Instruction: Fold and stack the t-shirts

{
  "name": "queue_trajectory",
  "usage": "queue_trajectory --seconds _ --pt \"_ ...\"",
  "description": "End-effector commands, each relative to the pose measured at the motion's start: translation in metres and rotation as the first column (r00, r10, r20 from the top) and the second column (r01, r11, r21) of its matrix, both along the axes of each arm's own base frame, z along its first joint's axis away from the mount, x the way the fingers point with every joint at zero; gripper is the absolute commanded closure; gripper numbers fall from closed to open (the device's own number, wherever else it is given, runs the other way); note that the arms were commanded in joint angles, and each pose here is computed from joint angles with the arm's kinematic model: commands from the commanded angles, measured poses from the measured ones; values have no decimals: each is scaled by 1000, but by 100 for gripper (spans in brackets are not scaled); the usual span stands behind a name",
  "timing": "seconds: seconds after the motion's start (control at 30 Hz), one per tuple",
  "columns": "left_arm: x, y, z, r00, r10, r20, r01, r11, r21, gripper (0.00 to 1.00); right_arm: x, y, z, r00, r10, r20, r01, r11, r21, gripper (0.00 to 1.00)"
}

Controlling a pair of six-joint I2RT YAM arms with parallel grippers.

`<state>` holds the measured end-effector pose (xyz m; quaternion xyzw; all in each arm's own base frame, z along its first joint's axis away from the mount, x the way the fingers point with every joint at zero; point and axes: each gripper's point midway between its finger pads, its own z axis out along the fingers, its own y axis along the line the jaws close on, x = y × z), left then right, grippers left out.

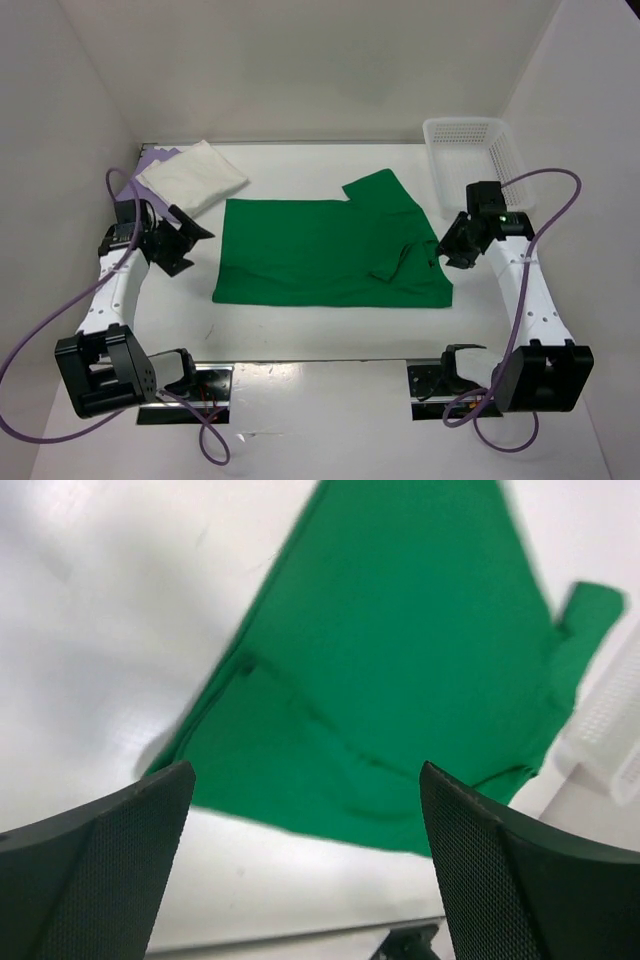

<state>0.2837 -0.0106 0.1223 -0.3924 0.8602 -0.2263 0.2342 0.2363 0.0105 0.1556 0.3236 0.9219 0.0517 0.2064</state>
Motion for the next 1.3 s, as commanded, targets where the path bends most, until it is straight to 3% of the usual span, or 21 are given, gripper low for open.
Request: queue_trajectory --seconds 0.0,0.03,0.07,0.1,0.13,0.17,0.2,0.27,0.3,0.33,0.5,0.6,0.9,1.07,1.27 --pt "22 -7 13 991 -81 103 81 997 10 0 23 15 5 994 90 57 -91 996 13 62" --pt "20 -22 8 987 -121 109 123 992 -13 3 26 26 -6 992 120 39 -122 991 60 71" --pt "27 -28 7 979 -147 139 150 989 -11 10 38 42 -8 986 138 91 -150 979 136 90" --pt "27 -32 4 977 -160 141 161 987 2 20 32 54 -25 984 160 73 -170 970 174 97" --pt "28 -36 1 976 -171 137 170 985 14 33 34 62 -35 984 167 69 -177 963 203 100" --pt "28 -43 -4 974 -193 121 192 981 23 57 45 69 -41 979 174 103 -192 958 215 100" --pt "29 -43 -5 971 -203 125 198 979 50 63 41 77 -54 982 172 80 -187 955 232 99" --pt "29 -59 -14 963 -250 99 245 968 58 73 49 88 -68 977 189 95 -207 947 247 87" --pt "31 -65 -16 957 -269 107 263 962 69 73 53 92 -70 977 188 100 -207 945 253 67" --pt "26 -85 -24 941 -329 81 324 944 61 73 52 96 -76 975 201 90 -218 939 264 60" --pt "25 -145 -31 881 -466 82 461 884 74 73 56 108 -99 970 238 59 -245 932 267 50" --pt "12 -166 -46 864 -501 49 499 865 46 72 57 111 -110 969 244 45 -247 927 281 51" --pt "-1 -143 -77 884 -467 -28 467 880 88 70 52 106 -124 978 210 -10 -201 946 255 53" --pt "4 -126 -77 898 -440 -13 439 892 109 67 42 108 -133 972 230 -53 -209 943 259 61" --pt "3 -119 -82 906 -422 -21 422 900 107 67 41 112 -134 969 243 -52 -221 937 269 61"
